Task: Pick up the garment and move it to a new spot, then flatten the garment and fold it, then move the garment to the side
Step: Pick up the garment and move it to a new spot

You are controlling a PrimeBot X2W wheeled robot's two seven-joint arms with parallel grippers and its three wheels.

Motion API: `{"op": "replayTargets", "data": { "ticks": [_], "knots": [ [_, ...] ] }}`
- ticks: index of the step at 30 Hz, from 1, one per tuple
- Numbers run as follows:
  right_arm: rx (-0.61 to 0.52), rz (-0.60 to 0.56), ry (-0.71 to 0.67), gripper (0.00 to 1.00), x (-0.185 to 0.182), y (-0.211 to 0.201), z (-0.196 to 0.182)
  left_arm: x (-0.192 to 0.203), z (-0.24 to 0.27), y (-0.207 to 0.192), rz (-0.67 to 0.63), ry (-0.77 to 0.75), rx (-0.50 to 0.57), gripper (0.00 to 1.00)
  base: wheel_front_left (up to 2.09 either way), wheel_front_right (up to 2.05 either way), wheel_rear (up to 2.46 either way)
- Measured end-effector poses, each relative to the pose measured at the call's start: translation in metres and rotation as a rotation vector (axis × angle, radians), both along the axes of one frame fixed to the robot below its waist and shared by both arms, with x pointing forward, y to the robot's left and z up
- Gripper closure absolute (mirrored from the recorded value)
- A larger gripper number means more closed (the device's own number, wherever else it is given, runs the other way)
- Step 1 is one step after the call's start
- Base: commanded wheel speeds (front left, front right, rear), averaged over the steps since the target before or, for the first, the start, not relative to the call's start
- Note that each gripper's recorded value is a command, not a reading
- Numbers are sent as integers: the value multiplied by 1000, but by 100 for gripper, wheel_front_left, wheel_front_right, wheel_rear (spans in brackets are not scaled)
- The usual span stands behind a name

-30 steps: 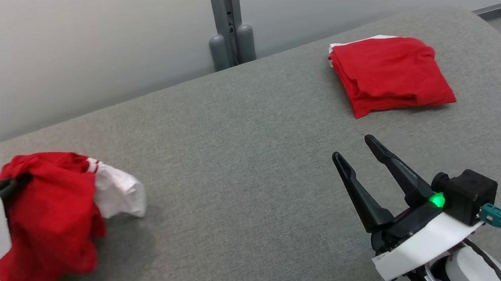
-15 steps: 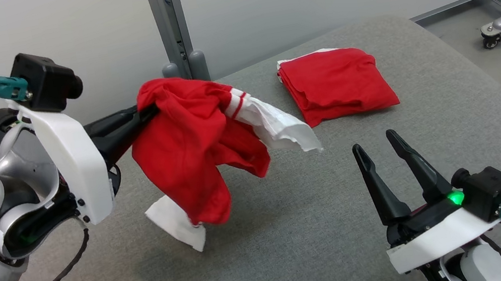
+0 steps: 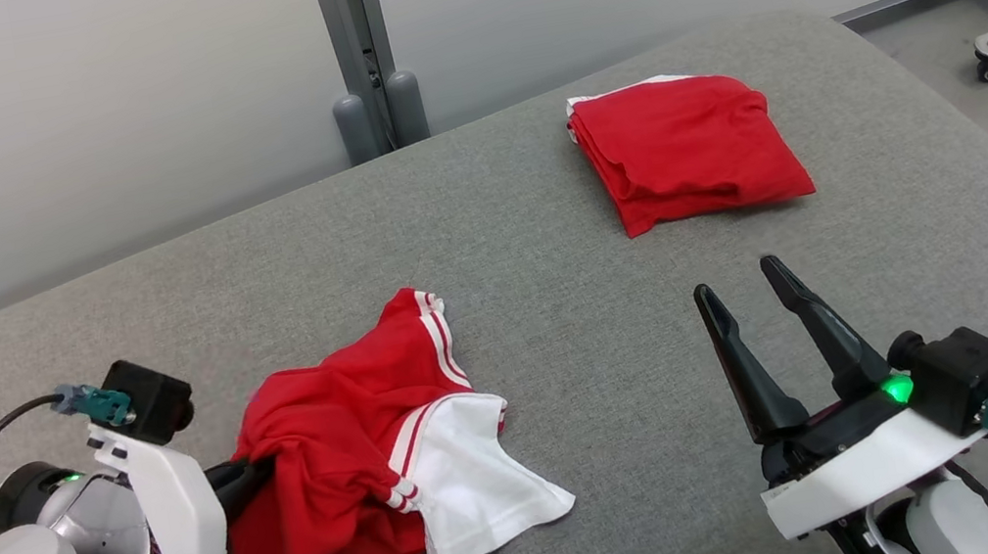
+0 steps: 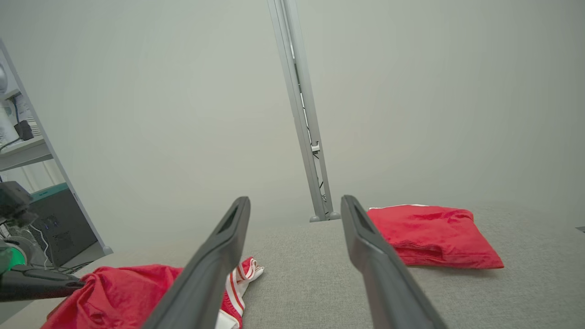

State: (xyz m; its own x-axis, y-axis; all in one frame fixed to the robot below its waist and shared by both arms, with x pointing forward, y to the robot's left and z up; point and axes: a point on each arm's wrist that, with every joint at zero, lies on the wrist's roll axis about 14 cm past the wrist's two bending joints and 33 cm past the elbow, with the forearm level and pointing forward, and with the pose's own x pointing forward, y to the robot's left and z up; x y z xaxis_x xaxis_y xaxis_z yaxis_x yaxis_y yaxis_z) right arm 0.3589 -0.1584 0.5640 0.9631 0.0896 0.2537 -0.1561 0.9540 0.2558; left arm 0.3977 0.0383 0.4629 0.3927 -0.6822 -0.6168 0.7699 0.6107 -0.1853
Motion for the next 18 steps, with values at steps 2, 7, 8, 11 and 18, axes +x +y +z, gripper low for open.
{"op": "replayTargets", "data": {
  "ticks": [2,7,8,11,18],
  "knots": [
    [22,18,-1,0,2,5,1,5,-13,14,57,10,11,100,0,0,0],
    [34,42,3,0,4,12,0,5,-28,27,106,45,38,0,0,0,0],
    [34,46,4,0,5,14,0,4,-29,29,116,46,33,0,0,0,0],
    [32,58,5,0,5,18,-1,10,-20,31,133,2,16,0,0,0,0],
    [19,77,12,0,6,25,-4,33,29,52,201,-199,-73,0,0,0,0]
  ]
}}
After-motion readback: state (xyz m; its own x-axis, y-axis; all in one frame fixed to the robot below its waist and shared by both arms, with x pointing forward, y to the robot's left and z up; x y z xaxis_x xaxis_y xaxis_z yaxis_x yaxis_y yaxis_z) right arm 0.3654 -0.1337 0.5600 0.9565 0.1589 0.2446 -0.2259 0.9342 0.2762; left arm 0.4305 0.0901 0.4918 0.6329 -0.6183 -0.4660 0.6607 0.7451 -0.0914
